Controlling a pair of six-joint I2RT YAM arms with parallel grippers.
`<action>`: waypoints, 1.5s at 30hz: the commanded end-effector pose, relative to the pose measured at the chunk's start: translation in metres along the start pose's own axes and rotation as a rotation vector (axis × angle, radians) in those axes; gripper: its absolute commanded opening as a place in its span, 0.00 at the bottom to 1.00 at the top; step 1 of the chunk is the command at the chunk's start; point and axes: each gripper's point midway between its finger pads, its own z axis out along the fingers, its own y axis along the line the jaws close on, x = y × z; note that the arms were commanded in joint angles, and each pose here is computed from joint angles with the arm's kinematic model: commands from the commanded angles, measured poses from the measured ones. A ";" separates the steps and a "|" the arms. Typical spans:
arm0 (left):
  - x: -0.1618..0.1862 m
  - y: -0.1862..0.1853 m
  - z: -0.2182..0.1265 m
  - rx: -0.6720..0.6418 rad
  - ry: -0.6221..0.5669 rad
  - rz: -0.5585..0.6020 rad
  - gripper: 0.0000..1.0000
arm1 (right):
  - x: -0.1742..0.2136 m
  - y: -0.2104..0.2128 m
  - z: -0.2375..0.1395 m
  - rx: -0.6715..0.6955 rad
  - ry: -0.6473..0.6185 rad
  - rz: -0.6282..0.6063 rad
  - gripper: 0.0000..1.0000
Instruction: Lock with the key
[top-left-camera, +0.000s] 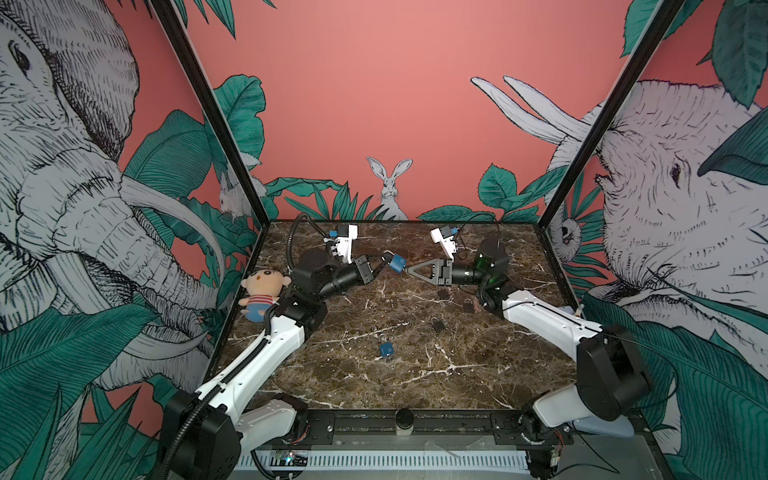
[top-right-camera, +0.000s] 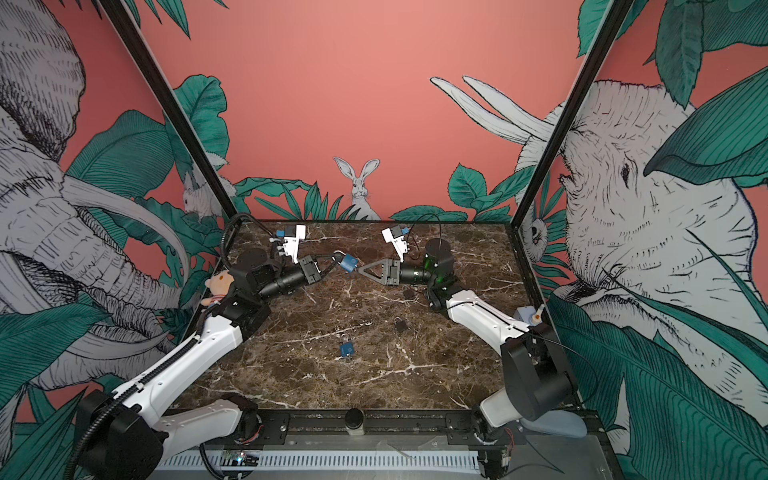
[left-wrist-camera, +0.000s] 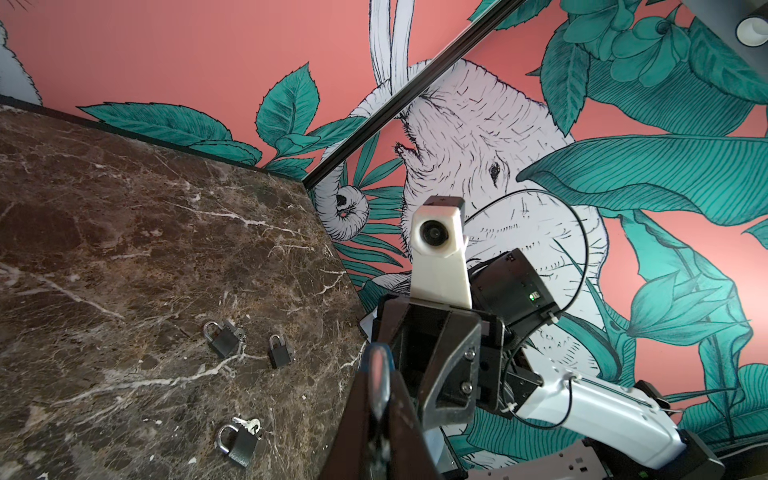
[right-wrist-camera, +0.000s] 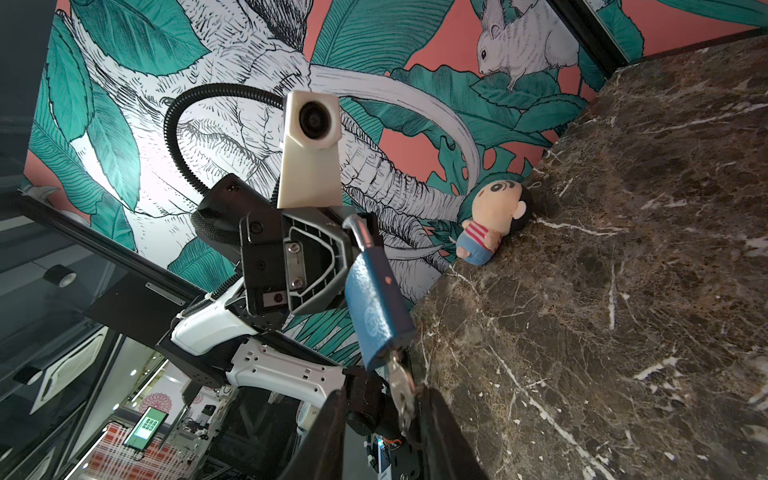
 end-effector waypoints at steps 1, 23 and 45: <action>-0.023 -0.029 -0.004 0.073 -0.067 0.057 0.00 | -0.011 0.019 0.004 -0.058 -0.007 -0.073 0.30; -0.037 -0.028 -0.013 0.072 -0.113 0.051 0.00 | -0.007 0.011 0.005 -0.047 -0.007 -0.046 0.00; 0.012 0.064 -0.007 -0.146 0.181 -0.047 0.00 | 0.013 -0.053 -0.083 0.410 -0.118 0.025 0.00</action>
